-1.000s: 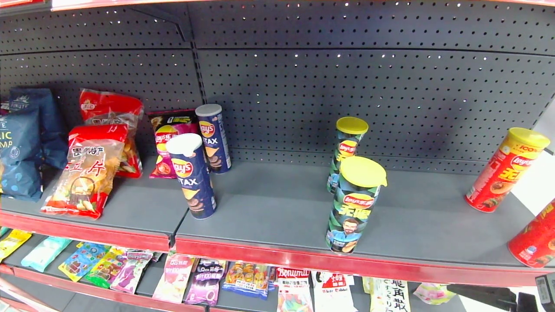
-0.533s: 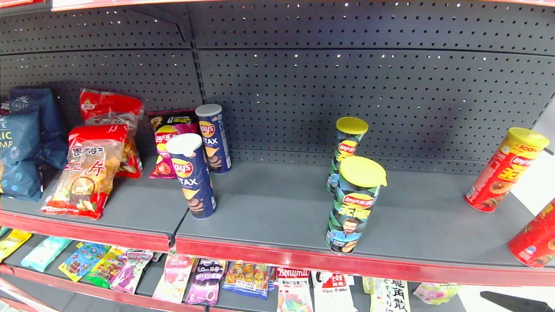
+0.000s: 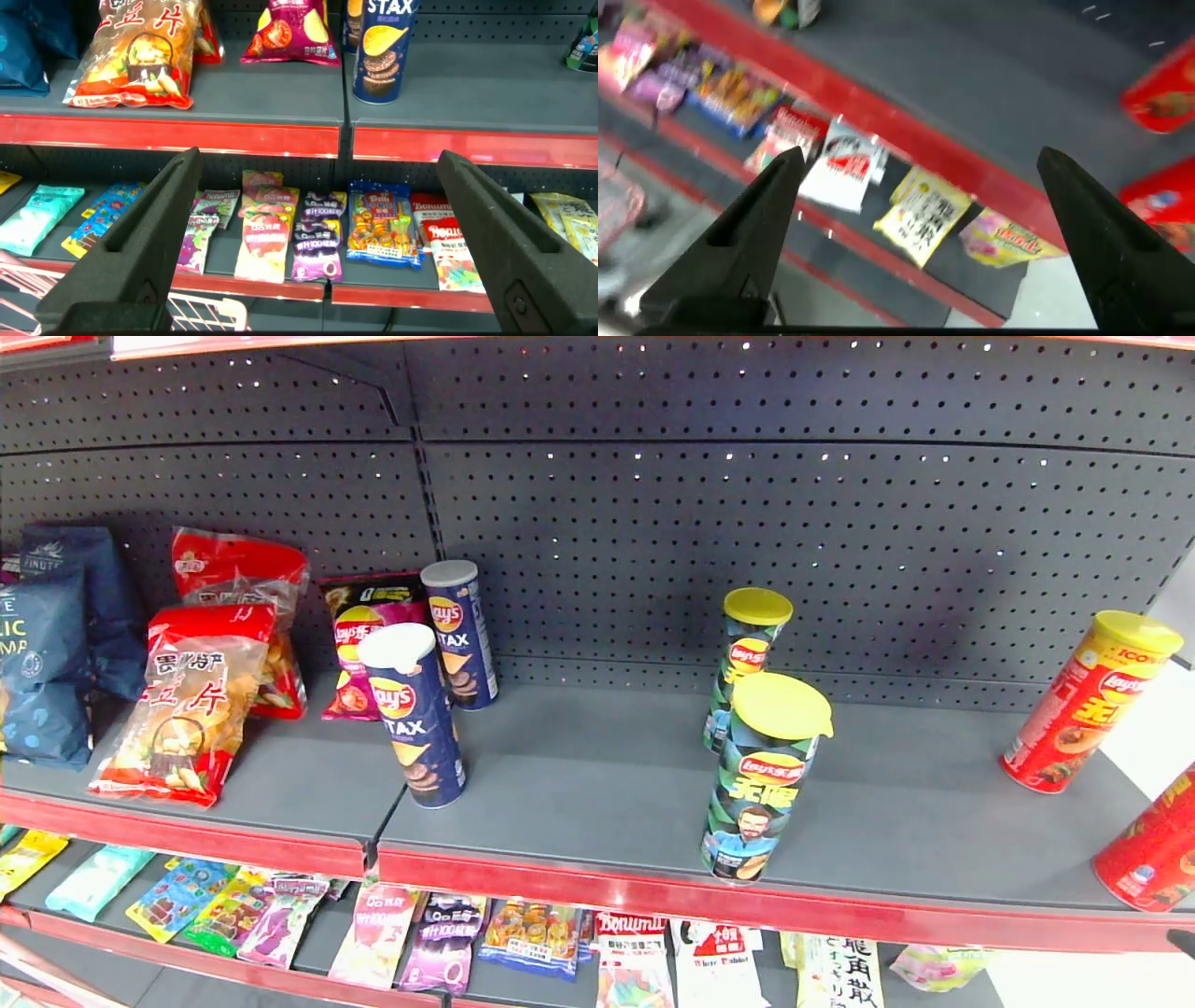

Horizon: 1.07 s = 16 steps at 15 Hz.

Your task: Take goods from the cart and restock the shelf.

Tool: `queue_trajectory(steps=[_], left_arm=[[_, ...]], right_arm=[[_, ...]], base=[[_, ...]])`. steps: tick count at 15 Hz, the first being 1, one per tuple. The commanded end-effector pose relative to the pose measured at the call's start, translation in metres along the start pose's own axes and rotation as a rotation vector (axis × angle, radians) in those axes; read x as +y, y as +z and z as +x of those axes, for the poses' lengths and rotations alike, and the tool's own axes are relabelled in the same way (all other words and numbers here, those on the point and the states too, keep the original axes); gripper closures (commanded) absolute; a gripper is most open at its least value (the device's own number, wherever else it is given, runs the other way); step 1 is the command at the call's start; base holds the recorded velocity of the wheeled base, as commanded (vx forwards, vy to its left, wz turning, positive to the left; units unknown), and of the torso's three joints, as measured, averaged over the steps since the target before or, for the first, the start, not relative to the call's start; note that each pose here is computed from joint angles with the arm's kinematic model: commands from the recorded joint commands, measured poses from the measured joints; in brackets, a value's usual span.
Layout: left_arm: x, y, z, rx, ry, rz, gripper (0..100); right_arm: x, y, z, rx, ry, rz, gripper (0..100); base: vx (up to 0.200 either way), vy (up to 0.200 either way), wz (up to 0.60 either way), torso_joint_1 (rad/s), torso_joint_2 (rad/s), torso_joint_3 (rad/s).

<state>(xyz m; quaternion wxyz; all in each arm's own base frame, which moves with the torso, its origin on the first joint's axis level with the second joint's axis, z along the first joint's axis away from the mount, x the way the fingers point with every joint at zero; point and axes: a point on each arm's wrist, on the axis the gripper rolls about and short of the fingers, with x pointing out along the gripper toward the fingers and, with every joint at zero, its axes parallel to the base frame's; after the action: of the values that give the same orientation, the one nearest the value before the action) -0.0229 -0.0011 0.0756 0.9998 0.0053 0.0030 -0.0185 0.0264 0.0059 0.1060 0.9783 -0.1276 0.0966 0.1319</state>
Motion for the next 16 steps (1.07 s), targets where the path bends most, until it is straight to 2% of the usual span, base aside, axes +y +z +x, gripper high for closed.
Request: queue_trajectory(steps=[1,2,4,5,7,8,9,10,12,14,16], left_arm=[[0.0,0.0,0.0,0.002,0.0,0.0,0],[0.0,0.0,0.0,0.002,0.0,0.0,0],[0.0,0.0,0.0,0.002,0.0,0.0,0],[0.0,0.0,0.0,0.002,0.0,0.0,0],[0.0,0.0,0.0,0.002,0.0,0.0,0],[0.0,0.0,0.0,0.002,0.0,0.0,0],[0.0,0.0,0.0,0.002,0.0,0.0,0],[0.0,0.0,0.0,0.002,0.0,0.0,0],[0.0,0.0,0.0,0.002,0.0,0.0,0],[0.0,0.0,0.0,0.002,0.0,0.0,0],[0.0,0.0,0.0,0.002,0.0,0.0,0]], right_arm=[[0.002,-0.002,-0.012,-0.101,-0.053,0.021,0],[0.006,-0.01,-0.026,-0.172,-0.064,0.035,0],[0.01,-0.016,-0.039,-0.236,-0.113,0.029,0],[0.01,-0.017,-0.041,-0.239,-0.162,0.036,0],[0.008,-0.021,-0.04,-0.211,-0.261,0.095,0],[0.009,-0.027,-0.037,-0.177,-0.261,0.119,0],[0.01,-0.029,-0.037,-0.165,-0.246,0.177,0],[0.011,-0.029,-0.037,-0.179,-0.173,0.216,0],[0.014,-0.028,-0.036,-0.192,-0.031,0.165,0],[0.014,-0.028,-0.036,-0.17,-0.037,0.19,0],[0.013,-0.027,-0.034,-0.078,-0.098,0.229,0]], base=[[0.0,0.0,0.0,0.0,0.0,0.0],[0.0,0.0,0.0,0.0,0.0,0.0],[0.0,0.0,0.0,0.0,0.0,0.0],[0.0,0.0,0.0,0.0,0.0,0.0],[0.0,0.0,0.0,0.0,0.0,0.0],[0.0,0.0,0.0,0.0,0.0,0.0],[0.0,0.0,0.0,0.0,0.0,0.0],[0.0,0.0,0.0,0.0,0.0,0.0],[0.0,0.0,0.0,0.0,0.0,0.0],[0.0,0.0,0.0,0.0,0.0,0.0],[0.0,0.0,0.0,0.0,0.0,0.0]])
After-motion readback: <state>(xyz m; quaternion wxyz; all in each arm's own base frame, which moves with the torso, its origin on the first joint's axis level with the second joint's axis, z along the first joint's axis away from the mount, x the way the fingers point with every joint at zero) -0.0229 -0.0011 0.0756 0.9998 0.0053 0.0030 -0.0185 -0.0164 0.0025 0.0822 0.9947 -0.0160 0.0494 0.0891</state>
